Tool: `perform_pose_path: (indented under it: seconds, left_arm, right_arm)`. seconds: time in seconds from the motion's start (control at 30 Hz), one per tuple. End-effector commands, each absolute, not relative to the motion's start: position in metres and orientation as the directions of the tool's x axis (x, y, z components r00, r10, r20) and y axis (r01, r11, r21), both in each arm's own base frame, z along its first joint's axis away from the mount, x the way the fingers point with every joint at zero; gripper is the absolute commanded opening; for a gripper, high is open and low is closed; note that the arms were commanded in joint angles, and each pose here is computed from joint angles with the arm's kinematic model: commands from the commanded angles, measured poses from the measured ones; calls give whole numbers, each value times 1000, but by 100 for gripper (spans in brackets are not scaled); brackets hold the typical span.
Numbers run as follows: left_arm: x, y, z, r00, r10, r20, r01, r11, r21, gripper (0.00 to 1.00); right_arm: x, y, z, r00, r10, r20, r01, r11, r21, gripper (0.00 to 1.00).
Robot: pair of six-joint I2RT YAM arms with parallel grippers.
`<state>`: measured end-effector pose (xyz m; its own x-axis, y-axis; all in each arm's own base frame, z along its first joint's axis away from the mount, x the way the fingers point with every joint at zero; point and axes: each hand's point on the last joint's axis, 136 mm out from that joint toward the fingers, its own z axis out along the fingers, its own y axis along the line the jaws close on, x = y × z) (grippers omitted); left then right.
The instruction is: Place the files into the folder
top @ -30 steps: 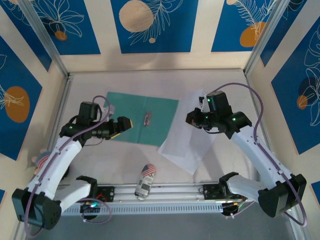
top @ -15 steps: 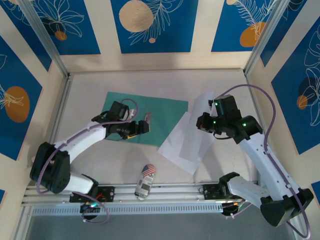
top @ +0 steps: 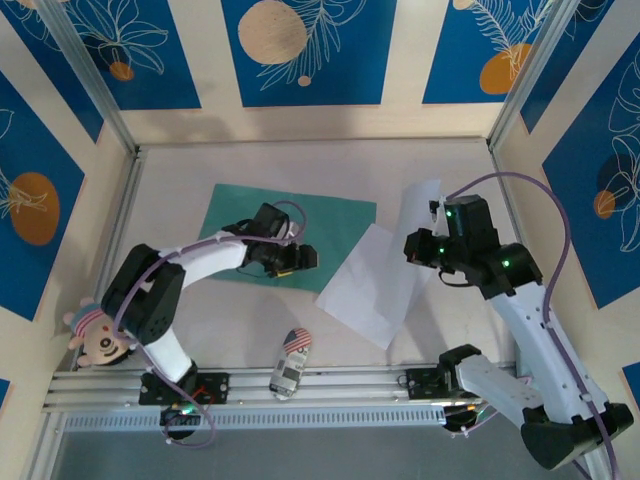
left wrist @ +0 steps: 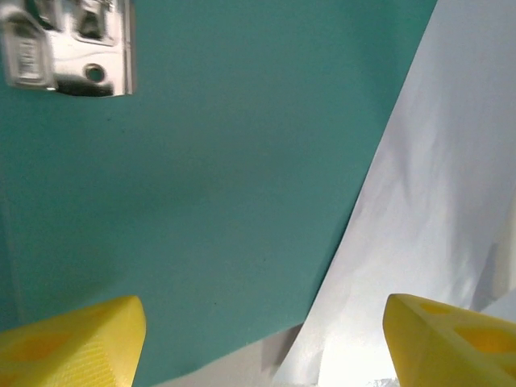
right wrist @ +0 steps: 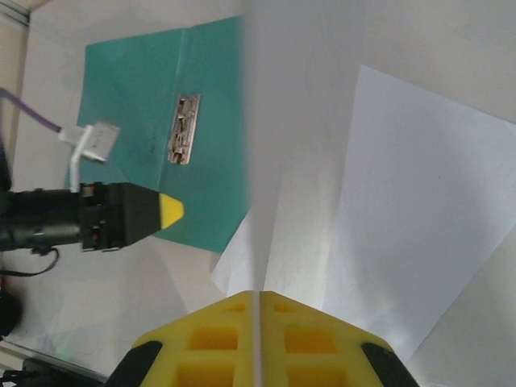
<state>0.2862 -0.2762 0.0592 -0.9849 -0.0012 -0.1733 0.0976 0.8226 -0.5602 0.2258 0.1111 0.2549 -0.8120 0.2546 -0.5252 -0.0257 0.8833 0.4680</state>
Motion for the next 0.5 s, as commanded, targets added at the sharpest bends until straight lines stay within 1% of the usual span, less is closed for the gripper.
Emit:
perform_pose_path:
  seconds: [0.0, 0.33, 0.47]
  left_arm:
    - [291, -291, 57, -981, 20, -194, 126, 824, -552, 77]
    - [272, -329, 31, -985, 99, -143, 164, 807, -568, 70]
    - [265, -342, 22, -984, 132, -121, 177, 797, -578, 63]
  right_arm:
    - [221, 113, 262, -796, 219, -564, -88, 880, 466, 0]
    - [219, 108, 264, -792, 220, -570, -83, 885, 457, 0]
    - [219, 108, 263, -793, 224, -567, -78, 885, 459, 0]
